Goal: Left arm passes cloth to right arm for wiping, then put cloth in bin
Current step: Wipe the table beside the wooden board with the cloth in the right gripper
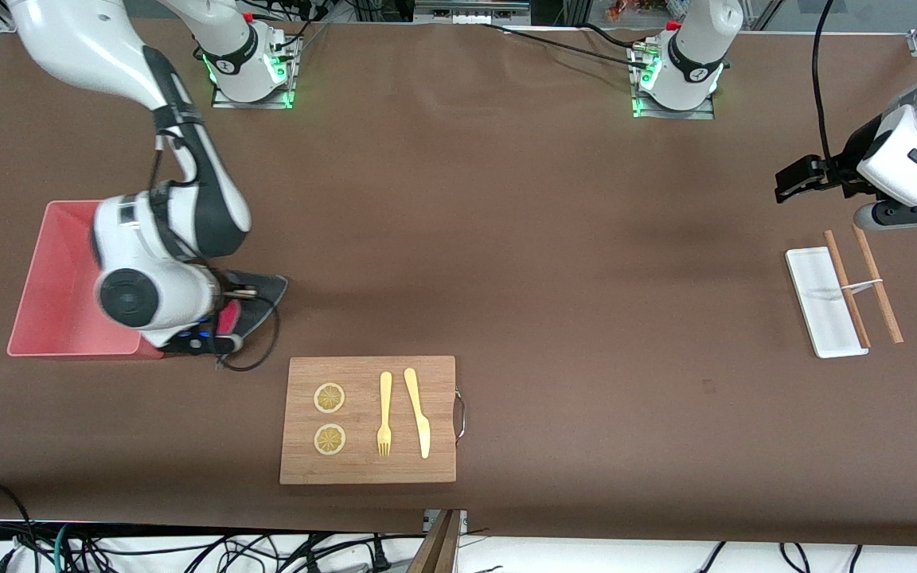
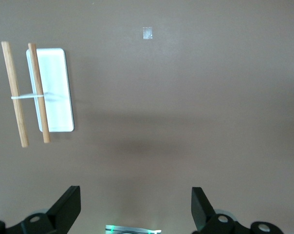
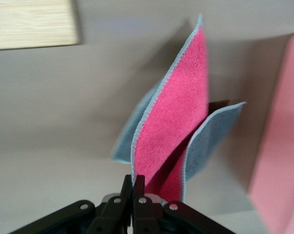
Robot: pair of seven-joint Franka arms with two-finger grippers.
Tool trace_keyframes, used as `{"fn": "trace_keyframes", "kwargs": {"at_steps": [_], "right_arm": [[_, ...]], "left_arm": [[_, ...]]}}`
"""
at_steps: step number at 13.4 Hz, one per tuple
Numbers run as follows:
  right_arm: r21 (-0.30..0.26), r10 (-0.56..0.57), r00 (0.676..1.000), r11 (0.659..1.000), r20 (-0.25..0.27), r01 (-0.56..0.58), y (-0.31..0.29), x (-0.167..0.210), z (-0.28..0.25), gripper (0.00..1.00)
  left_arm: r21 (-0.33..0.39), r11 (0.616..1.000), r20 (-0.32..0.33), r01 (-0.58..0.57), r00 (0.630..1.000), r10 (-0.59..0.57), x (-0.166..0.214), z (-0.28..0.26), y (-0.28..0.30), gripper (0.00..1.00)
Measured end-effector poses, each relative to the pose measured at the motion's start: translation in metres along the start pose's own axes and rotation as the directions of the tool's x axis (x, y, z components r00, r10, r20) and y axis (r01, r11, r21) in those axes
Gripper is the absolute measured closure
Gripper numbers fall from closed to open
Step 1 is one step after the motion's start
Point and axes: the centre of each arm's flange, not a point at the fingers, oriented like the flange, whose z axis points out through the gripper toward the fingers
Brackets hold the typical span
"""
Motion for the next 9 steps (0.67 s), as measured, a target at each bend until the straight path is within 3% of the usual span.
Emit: {"fn": "trace_keyframes", "kwargs": {"at_steps": [5, 9], "right_arm": [[0.133, 0.129, 0.992, 0.983, 0.002, -0.128, -0.094, -0.017, 0.023, 0.98], [0.269, 0.225, 0.974, 0.938, 0.010, -0.220, -0.165, -0.044, 0.018, 0.98]], "left_arm": [[-0.002, 0.998, 0.001, -0.069, 0.998, 0.069, 0.001, 0.000, -0.007, 0.00], [-0.001, 0.997, 0.001, -0.079, 0.997, 0.079, 0.001, 0.000, -0.007, 0.00]]}}
